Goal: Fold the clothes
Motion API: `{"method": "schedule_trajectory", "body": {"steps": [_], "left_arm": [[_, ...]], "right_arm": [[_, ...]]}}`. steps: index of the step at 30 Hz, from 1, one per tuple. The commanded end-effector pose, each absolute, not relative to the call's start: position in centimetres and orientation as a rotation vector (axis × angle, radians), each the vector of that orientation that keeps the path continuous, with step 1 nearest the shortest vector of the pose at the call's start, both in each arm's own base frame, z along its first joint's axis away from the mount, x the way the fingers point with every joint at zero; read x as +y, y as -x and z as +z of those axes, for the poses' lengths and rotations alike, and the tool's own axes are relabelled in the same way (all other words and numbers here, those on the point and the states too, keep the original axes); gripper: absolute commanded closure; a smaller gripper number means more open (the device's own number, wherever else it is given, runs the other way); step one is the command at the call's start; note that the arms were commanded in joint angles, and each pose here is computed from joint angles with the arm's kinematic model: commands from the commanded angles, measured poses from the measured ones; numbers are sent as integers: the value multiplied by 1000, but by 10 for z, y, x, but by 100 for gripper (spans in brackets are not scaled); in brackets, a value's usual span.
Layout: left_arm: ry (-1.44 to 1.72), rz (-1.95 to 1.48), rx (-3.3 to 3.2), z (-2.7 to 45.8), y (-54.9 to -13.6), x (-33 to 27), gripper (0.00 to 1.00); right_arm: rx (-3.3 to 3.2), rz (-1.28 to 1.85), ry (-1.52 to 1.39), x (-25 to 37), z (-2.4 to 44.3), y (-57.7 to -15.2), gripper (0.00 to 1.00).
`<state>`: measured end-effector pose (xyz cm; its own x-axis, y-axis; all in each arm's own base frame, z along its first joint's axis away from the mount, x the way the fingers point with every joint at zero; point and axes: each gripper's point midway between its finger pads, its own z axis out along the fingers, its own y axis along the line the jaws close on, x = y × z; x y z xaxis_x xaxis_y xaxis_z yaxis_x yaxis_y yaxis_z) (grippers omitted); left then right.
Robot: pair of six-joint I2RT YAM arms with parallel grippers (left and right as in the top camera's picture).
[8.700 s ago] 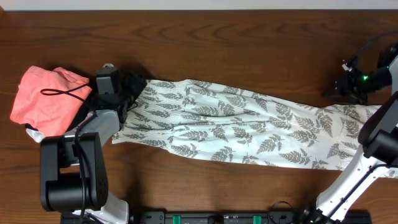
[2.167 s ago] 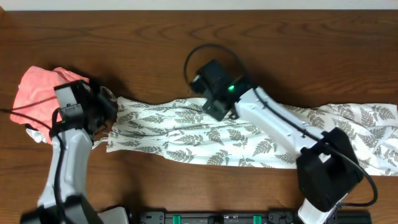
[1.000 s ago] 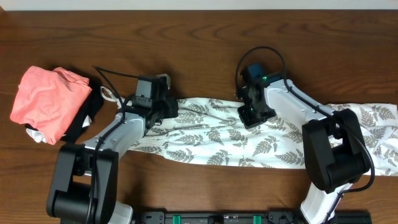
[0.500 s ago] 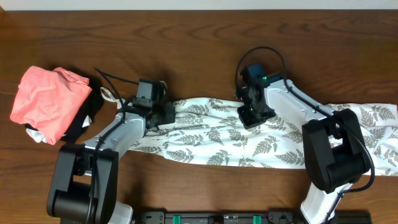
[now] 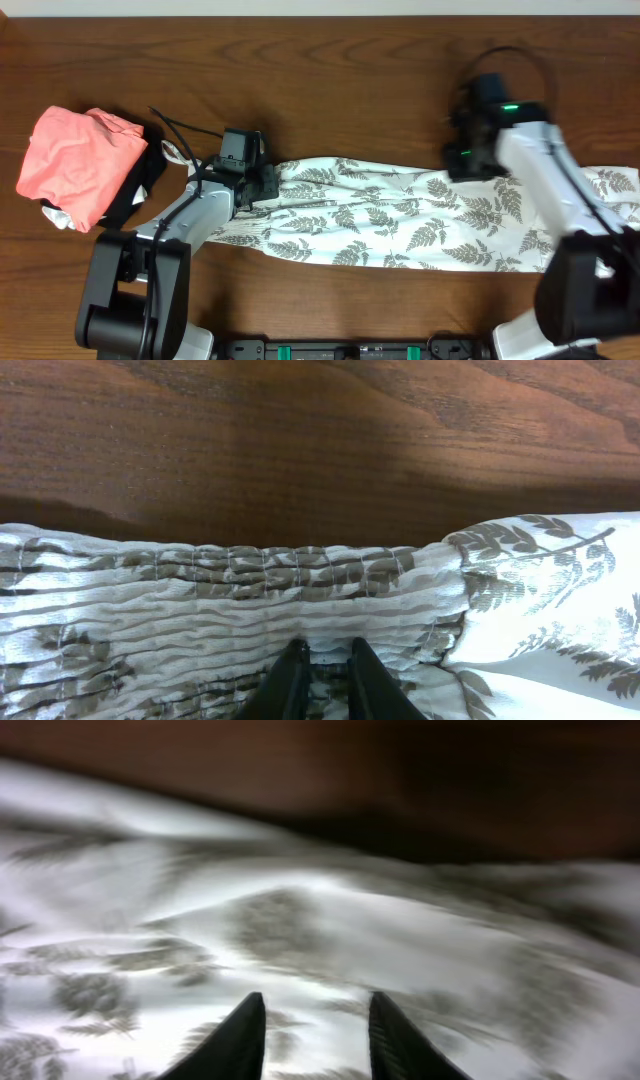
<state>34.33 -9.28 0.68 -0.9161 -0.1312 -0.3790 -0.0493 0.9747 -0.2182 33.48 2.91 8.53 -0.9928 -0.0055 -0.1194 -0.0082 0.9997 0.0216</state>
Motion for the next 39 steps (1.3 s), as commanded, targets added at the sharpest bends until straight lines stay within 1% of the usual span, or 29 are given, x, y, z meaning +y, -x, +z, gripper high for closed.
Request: {"method": "schedule_trajectory", "body": {"steps": [1,3,4,7,10,12,16,21,27,30,31,32,33,35,36,39], "left_arm": [[151,-241,2734,1,-343,-86,84],[150,-241,2734,1,-343,-87,84],[150,-241,2735,1,-343,-86,83],[150,-241,2735,1,-343,-86,83],[150,-241,2735,1,-343,-86,83],[150,-241,2735,1,-343,-86,84],[150,-242,2735,1,-343,-87,83],[150,-242,2735,1,-343,-87,83],[150,-242,2735,1,-343,-87,83],[150,-242,2735,1,-343,-87,83],[150,-242,2735,1,-343,-87,83],[150,-242,2735,1,-343,-87,83],[150,-242,2735,1,-343,-87,83],[150,-242,2735,1,-343,-87,83],[150,-242,2735,1,-343,-87,83],[151,-240,2740,1,-342,-86,83]], "right_arm": [[3011,-36,-244,-24,92,-332,60],[3016,-44,-392,-56,90,-323,43],[3014,-48,-452,-69,89,-319,41],[2981,-49,-649,-110,88,-307,41],[2916,-59,-814,-147,89,-298,35],[2855,-74,-924,-175,90,-291,34],[2803,-60,-1041,-198,89,-279,35],[2806,-46,-1156,-209,75,-259,35],[2820,21,-1182,-205,47,-256,37],[2859,49,-1199,-201,34,-253,41],[2869,69,-1205,-199,30,-253,43],[2874,90,-1206,-198,26,-254,47],[2877,104,-1208,-197,24,-255,60],[2878,108,-1209,-197,21,-256,95],[2870,100,-1207,-199,21,-257,99],[2819,63,-1236,-214,28,-261,99]]}}
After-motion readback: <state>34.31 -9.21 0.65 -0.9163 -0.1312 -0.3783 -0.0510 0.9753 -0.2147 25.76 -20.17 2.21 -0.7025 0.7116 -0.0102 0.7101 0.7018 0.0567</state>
